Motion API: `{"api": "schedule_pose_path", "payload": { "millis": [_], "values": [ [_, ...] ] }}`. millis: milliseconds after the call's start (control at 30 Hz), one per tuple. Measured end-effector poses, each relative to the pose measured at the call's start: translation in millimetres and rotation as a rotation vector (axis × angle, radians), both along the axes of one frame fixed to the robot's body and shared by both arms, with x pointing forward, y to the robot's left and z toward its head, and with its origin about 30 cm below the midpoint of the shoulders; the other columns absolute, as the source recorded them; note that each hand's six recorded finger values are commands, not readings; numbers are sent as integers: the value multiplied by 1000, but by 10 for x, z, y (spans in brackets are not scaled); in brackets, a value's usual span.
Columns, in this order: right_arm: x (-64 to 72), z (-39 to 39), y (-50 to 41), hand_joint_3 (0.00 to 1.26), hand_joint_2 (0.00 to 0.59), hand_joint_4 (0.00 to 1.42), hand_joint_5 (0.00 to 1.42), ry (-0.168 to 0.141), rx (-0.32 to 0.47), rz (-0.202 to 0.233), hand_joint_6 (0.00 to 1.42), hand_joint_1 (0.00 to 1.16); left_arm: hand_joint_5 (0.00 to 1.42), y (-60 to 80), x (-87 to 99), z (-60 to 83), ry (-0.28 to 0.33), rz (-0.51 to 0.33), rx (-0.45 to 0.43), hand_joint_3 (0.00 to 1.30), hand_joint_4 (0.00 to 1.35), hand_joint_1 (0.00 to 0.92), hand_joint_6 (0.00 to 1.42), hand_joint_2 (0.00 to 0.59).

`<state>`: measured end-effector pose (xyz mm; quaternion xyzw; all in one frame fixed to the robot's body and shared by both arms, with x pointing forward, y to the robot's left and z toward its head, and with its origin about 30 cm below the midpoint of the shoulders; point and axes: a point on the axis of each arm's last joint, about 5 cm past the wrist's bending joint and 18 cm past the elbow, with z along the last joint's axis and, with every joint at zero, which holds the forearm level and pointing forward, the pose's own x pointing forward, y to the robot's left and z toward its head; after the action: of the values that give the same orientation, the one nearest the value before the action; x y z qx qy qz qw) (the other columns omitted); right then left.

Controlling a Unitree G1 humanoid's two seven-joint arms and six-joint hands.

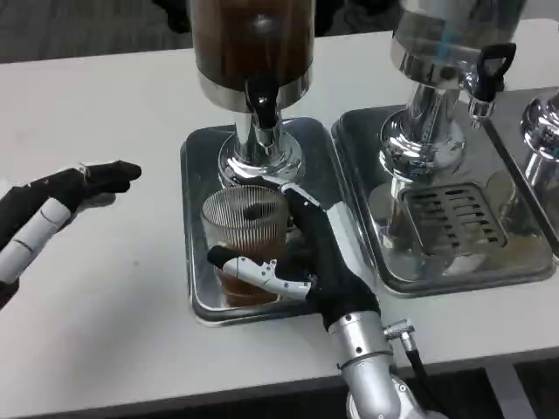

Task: Grasp the cup under the faucet to collect the drink, then remove the cup.

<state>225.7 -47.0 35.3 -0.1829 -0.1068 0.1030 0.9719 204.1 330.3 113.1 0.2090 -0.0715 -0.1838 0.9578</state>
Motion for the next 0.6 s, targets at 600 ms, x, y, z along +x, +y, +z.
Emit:
{"api": "schedule_pose_path", "payload": {
  "millis": [600],
  "values": [
    [-97,-67,-41,539,212,784,1012,-50,10,-86,1355,853,201,-24,8,-16,12,-15,5,348,214,0,200,162]
  ]
}}
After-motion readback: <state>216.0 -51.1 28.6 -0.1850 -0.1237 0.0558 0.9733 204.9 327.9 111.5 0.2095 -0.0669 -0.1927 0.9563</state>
